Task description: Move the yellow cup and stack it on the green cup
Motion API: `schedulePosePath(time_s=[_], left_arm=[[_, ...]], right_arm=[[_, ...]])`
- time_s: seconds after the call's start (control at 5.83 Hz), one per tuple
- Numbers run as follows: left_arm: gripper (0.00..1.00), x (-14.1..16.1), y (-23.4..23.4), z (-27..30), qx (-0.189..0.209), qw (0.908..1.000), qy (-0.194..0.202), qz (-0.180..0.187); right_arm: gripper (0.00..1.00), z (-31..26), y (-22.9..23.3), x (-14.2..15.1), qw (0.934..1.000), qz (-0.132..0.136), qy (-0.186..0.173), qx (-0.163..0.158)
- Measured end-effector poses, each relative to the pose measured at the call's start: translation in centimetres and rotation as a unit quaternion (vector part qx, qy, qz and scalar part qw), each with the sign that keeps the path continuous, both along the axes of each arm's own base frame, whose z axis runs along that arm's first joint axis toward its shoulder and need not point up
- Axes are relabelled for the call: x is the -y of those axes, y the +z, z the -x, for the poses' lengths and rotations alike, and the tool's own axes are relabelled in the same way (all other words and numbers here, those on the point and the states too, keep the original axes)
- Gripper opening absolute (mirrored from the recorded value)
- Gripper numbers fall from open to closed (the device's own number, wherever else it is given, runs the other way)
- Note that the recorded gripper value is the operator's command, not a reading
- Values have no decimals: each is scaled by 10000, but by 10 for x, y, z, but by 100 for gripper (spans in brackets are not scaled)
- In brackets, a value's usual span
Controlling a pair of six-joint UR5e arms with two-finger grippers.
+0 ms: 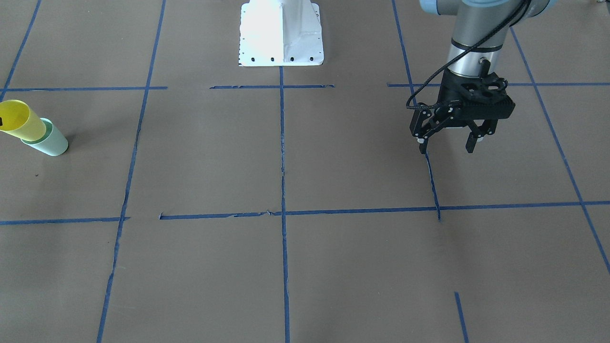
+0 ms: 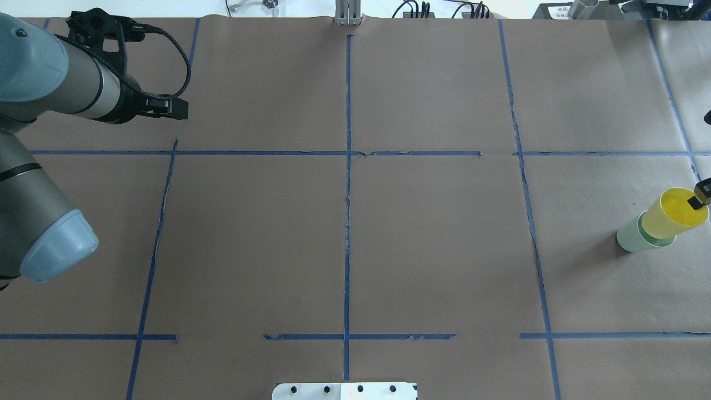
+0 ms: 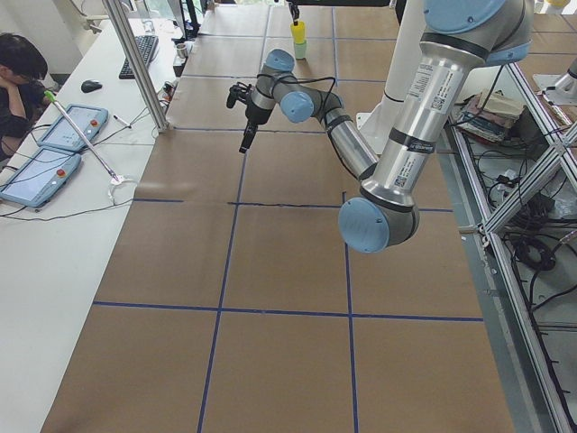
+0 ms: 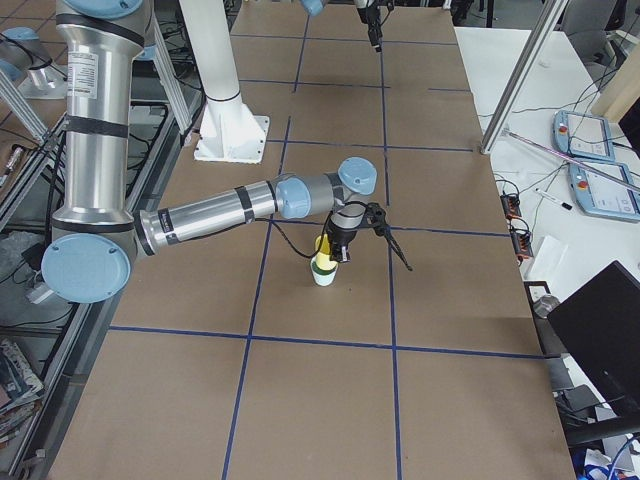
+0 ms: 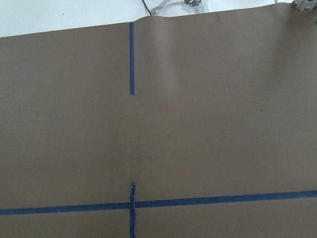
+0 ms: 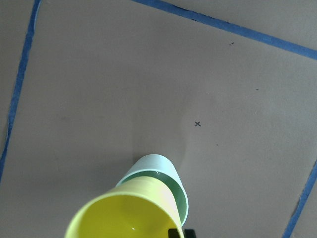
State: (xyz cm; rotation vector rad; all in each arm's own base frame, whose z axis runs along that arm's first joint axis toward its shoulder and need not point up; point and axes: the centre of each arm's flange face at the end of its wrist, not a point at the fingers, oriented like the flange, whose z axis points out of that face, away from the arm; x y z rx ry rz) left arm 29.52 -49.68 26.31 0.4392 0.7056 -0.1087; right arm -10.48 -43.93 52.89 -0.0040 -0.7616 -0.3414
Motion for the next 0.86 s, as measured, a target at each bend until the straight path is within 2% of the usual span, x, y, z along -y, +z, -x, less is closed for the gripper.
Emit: schedulePosePath(time_s=[0.17,0.34,0.51,0.86], left_arm=[[100,0,0,0,-2,10000,5,-1],[100,-1,0,-1,-3,10000,7,0],[100,-1,-1,-1,-6,10000,7,0],[100,-1,-1,-2,-8,10000,17,-2]], right_arm=[[2,2,2,-1,10000,6,-25,-30],[46,2,5,-2,10000,17,-39,-63],[99,3,7,-2,10000,38,-47,-77],[100,4,9,-2,9999,55,-59,-83]])
